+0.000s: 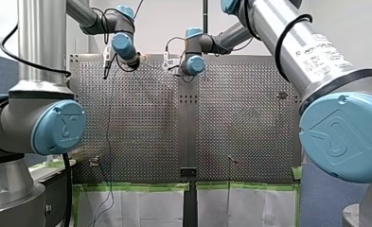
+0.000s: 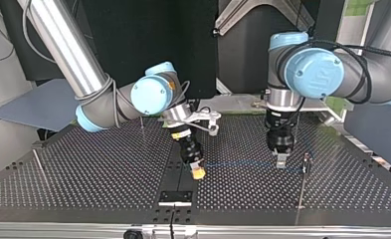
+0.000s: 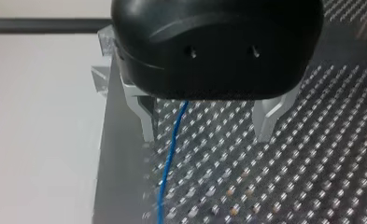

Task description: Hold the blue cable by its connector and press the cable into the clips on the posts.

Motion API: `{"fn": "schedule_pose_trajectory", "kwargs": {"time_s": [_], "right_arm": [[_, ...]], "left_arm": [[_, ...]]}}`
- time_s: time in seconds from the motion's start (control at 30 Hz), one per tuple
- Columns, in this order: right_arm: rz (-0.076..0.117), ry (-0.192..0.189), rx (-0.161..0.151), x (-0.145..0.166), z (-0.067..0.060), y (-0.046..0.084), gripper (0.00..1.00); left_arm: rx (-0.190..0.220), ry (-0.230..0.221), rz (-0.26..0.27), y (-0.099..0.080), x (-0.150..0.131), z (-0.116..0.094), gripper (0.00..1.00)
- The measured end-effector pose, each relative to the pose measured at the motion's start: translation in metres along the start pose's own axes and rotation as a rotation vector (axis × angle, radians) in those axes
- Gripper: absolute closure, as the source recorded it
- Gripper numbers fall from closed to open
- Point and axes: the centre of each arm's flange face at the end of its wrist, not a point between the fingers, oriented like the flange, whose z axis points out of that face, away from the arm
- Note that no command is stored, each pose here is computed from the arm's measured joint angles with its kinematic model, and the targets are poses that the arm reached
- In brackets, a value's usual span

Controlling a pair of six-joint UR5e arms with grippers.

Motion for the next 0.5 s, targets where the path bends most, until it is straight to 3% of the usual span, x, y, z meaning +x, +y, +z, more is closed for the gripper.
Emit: {"fn": "schedule_pose_trajectory", "kwargs": {"time_s": [0.2, 0.5], "right_arm": [[-0.001, -0.001, 0.002, 0.000, 0.000, -0.001, 1.00], [0.000, -0.002, 0.005, 0.000, -0.001, -0.003, 1.00]], "left_arm": [[-0.051, -0.051, -0.022, 0.000, -0.013, 0.006, 0.00], [-0.074, -0.027, -0.011, -0.010, 0.003, 0.021, 0.00]]}}
